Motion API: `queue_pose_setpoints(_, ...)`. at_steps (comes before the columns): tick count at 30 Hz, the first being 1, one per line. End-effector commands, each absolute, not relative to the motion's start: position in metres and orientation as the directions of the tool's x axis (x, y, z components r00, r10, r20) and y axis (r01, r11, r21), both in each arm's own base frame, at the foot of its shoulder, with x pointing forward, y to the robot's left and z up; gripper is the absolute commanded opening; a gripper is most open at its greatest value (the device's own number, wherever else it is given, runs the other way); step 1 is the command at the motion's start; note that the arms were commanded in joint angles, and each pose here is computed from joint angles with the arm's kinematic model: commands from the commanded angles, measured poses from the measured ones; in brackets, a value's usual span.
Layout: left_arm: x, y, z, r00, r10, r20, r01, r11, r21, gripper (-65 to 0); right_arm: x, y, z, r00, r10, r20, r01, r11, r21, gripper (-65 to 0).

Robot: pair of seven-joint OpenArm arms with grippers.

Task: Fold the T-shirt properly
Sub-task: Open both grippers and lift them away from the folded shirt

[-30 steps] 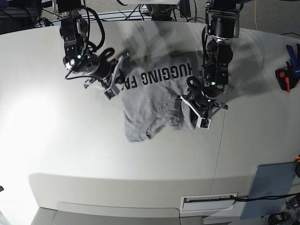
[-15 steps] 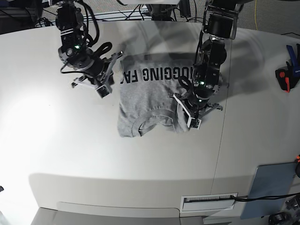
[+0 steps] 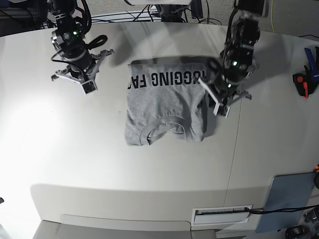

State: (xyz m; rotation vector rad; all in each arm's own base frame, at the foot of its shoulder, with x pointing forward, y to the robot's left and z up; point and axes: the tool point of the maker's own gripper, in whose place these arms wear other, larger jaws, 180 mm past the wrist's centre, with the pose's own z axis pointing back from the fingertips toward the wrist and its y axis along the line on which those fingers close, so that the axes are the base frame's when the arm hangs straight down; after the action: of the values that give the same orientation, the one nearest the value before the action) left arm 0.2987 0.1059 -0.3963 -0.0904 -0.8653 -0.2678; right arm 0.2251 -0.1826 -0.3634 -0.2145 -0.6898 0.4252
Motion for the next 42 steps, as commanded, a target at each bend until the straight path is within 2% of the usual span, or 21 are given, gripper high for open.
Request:
queue_pose_setpoints(1,0.3,0.107,-0.382,0.578,-0.196,0.792,0.275,0.961,0.038,-65.0,0.228,-0.19,-0.354,0.676,0.442,0.589,-0.284,0.894,-0.346,-65.0)
queue_pose_setpoints(6,0.264,0.13,-0.382,0.613,-0.159,0.774,0.231,0.973,0.017,-65.0,0.211,-0.21,-0.347,0.712,0.374,0.595,-0.222,0.923,-0.315,-65.0)
queue_pose_setpoints(11,0.231,0.143,-0.376,0.633,-0.11,0.766,0.244,0.968,-0.063,-65.0,0.197,-0.234,-0.324,0.72,0.346,0.601,-0.152,0.924,-0.351,-65.0)
queue_pose_setpoints(16,0.195,0.164,-0.379,0.682,-0.1,0.725,0.216,0.974,-0.068,-65.0,0.166,-0.252,-0.322,0.77,0.318,0.553,-0.125,0.925,-0.359,-65.0)
queue_pose_setpoints(20,0.163,0.179,-0.389,0.74,-0.098,0.665,0.18,0.982,-0.056,-65.0,0.134,-0.257,-0.335,0.826,0.312,0.468,-0.146,0.923,-0.357,-65.0)
queue_pose_setpoints(29,0.068,0.183,-0.419,0.879,-0.098,0.466,0.157,0.984,-0.088,-65.0,0.061,-0.262,-0.358,0.927,0.289,0.24,-0.203,0.923,-0.326,-65.0)
queue_pose_setpoints(36,0.008,0.185,-0.452,0.952,-0.064,0.299,0.105,0.987,-0.125,-65.0,0.0,-0.267,-0.376,0.953,0.3,0.046,-0.277,0.921,-0.273,-65.0)
queue_pose_setpoints(42,-0.038,0.171,-0.49,0.979,-0.07,0.191,0.115,0.965,-0.235,-65.0,-0.061,-0.295,-0.416,0.966,0.214,-0.146,-0.245,0.937,-0.248,-65.0)
